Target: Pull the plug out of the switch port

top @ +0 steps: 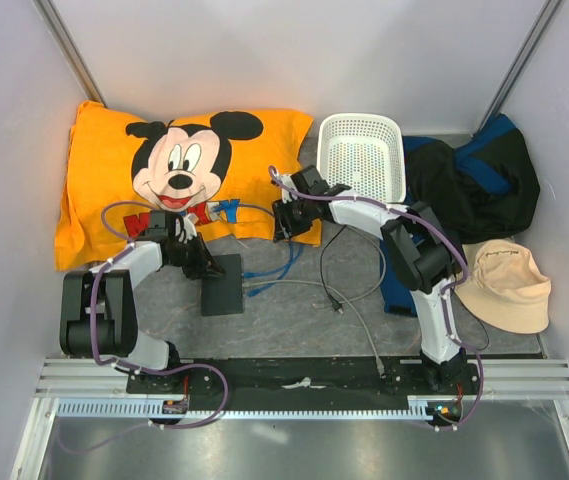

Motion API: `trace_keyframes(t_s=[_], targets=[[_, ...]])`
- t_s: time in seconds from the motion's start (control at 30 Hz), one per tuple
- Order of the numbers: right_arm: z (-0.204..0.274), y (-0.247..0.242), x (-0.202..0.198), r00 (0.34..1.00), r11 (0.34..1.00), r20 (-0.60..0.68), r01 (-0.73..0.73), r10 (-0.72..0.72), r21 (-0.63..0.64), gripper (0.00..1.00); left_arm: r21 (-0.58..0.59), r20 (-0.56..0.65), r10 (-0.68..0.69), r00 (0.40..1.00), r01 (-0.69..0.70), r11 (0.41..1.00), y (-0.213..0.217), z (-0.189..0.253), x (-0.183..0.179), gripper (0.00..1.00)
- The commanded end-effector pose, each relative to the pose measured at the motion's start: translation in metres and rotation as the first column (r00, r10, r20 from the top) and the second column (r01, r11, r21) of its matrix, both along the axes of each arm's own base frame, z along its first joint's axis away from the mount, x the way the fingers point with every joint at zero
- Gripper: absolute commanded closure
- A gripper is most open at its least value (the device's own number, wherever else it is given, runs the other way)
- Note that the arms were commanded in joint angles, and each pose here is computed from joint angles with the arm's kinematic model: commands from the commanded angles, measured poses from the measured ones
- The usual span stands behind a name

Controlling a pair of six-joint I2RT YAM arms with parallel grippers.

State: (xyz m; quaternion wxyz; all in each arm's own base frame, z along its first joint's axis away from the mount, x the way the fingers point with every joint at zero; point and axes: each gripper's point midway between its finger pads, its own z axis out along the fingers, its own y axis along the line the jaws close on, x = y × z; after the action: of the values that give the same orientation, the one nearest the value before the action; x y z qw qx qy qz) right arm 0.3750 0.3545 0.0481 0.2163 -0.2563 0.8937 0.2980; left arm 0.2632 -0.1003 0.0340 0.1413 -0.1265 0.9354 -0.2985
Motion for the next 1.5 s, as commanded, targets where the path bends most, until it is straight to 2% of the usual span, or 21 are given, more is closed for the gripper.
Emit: trace_keyframes(t_s=[0.0,0.23,0.43,0.6,0.93,0.97,1.0,1.07,1.27,1.37,1.43,1.47], targets=[[-0.005,0.001,0.015,0.999,0.999,0.007,0.049,-0.049,-0.022,0.54,0.176,-0.029,0.006,1.0,-0.001,0.984,0.027,-0.029,-0.012,0.96],[0.01,-0.021,0.036,0.993,0.992,0.063,0.102,-0.098,-0.068,0.6,0.166,-0.039,0.01,0.999,-0.003,0.986,0.026,-0.031,-0.016,0.96],[0.04,-0.023,0.012,0.997,0.997,0.018,0.077,-0.077,-0.002,0.61,0.16,-0.051,0.007,0.999,0.001,0.987,0.025,-0.034,-0.017,0.96],[0.02,-0.036,0.001,0.996,0.995,-0.013,0.084,-0.085,-0.055,0.62,0.16,-0.052,0.001,0.999,0.007,0.987,0.024,-0.035,-0.016,0.96],[-0.008,-0.04,-0.016,0.993,0.994,-0.088,0.07,-0.077,-0.084,0.64,0.162,-0.058,0.007,0.998,0.003,0.987,0.025,-0.036,-0.018,0.96],[-0.009,-0.043,-0.016,0.992,0.993,-0.087,0.08,-0.088,-0.093,0.62,0.166,-0.055,0.008,0.998,0.001,0.986,0.026,-0.036,-0.018,0.96],[-0.012,-0.045,-0.014,0.992,0.99,-0.079,0.089,-0.098,-0.11,0.56,0.166,-0.056,0.01,0.998,0.0,0.986,0.026,-0.036,-0.017,0.96],[-0.014,-0.047,-0.013,0.991,0.988,-0.08,0.097,-0.107,-0.118,0.53,0.165,-0.054,0.008,0.999,0.001,0.986,0.025,-0.036,-0.016,0.96],[-0.027,-0.034,-0.006,0.99,0.99,-0.093,0.096,-0.106,-0.105,0.53,0.167,-0.052,0.008,0.999,0.0,0.986,0.026,-0.035,-0.016,0.96],[-0.03,-0.021,-0.005,0.994,0.99,-0.073,0.077,-0.086,-0.117,0.57,0.168,-0.05,0.01,0.999,-0.002,0.986,0.026,-0.034,-0.016,0.96],[-0.039,-0.016,-0.009,0.995,0.987,-0.071,0.065,-0.076,-0.145,0.69,0.169,-0.046,0.011,0.999,-0.003,0.986,0.026,-0.034,-0.016,0.96],[-0.041,-0.015,-0.011,0.994,0.986,-0.073,0.063,-0.075,-0.155,0.8,0.169,-0.043,0.011,0.999,-0.003,0.986,0.026,-0.033,-0.016,0.96]])
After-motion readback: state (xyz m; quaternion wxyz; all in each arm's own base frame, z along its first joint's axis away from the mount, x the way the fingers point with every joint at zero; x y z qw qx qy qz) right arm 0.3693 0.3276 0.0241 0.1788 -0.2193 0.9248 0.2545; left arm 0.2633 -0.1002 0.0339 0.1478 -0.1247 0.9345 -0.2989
